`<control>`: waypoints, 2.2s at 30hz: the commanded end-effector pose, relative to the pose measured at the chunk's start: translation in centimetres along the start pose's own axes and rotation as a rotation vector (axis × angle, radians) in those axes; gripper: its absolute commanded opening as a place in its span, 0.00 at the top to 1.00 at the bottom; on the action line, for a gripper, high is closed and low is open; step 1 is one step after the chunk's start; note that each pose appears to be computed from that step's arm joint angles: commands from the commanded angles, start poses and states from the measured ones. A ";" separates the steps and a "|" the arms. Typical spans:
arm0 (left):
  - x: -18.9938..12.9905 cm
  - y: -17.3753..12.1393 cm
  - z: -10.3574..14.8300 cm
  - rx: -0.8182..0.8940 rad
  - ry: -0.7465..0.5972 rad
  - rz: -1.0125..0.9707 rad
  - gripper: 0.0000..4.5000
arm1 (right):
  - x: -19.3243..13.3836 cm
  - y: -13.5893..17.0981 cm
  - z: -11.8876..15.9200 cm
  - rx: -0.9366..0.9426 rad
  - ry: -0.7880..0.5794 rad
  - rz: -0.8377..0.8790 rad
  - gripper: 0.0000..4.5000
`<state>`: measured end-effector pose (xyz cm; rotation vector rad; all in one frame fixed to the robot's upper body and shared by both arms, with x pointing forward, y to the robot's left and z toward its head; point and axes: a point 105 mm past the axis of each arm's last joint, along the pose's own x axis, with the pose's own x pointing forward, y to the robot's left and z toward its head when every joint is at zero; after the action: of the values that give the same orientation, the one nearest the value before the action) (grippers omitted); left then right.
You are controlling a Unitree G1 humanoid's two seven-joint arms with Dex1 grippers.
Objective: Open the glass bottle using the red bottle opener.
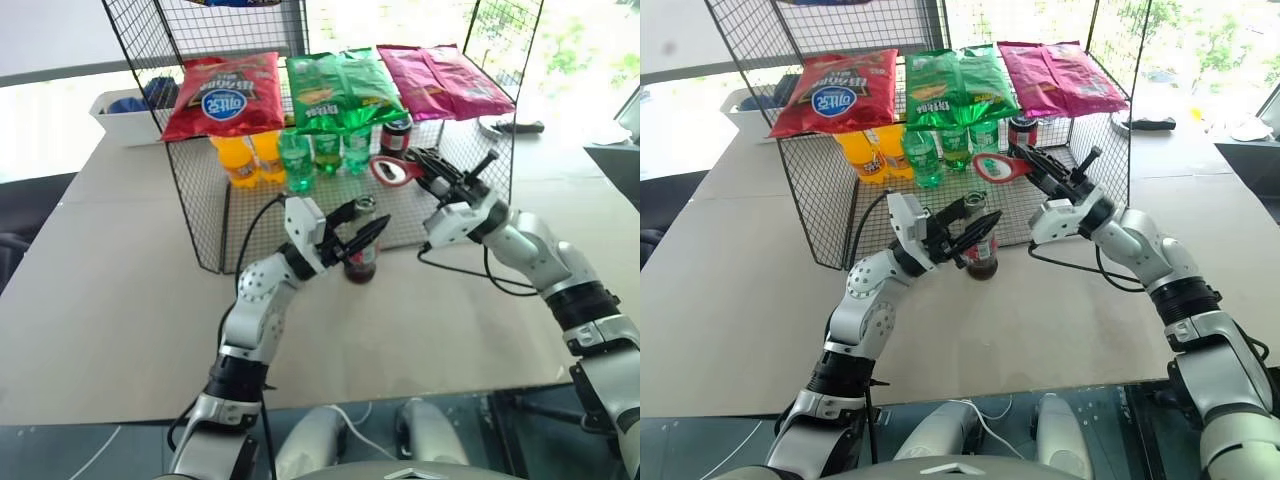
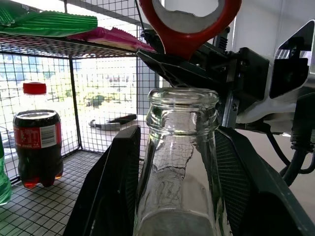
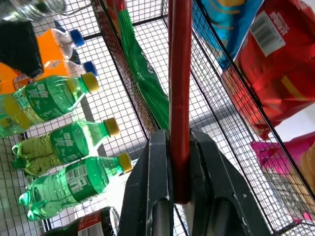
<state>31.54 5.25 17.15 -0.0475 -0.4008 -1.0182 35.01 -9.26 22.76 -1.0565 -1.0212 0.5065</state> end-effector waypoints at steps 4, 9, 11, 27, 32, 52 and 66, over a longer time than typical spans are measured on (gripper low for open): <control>-0.5 -0.4 -1.2 -0.033 0.048 -0.010 0.51 | -0.3 -0.6 -0.5 0.102 0.046 -0.049 1.00; -0.3 -0.5 -0.9 -0.035 0.032 -0.017 0.03 | -0.5 0.0 -0.5 0.137 0.060 -0.032 1.00; -0.3 -0.4 -0.8 -0.026 0.026 -0.010 0.01 | -0.6 0.2 -0.4 0.143 0.062 -0.028 1.00; -1.3 -1.1 0.4 0.014 0.016 -0.051 0.01 | -3.0 4.2 -1.9 0.655 0.292 -0.010 1.00; -2.2 -1.3 0.6 0.014 0.035 -0.056 0.01 | -4.9 6.9 -1.2 1.066 0.449 0.059 1.00; -6.2 -0.8 3.4 0.081 0.101 0.058 0.00 | -11.9 7.8 -1.1 1.361 0.778 0.116 0.00; -16.2 -1.6 -0.5 0.004 0.418 0.367 0.00 | -15.1 8.4 0.9 1.241 0.646 0.325 0.00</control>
<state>22.90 16.28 11.68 0.0394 -0.0379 -0.7104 28.48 -17.21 8.00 -0.1346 0.1906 0.7668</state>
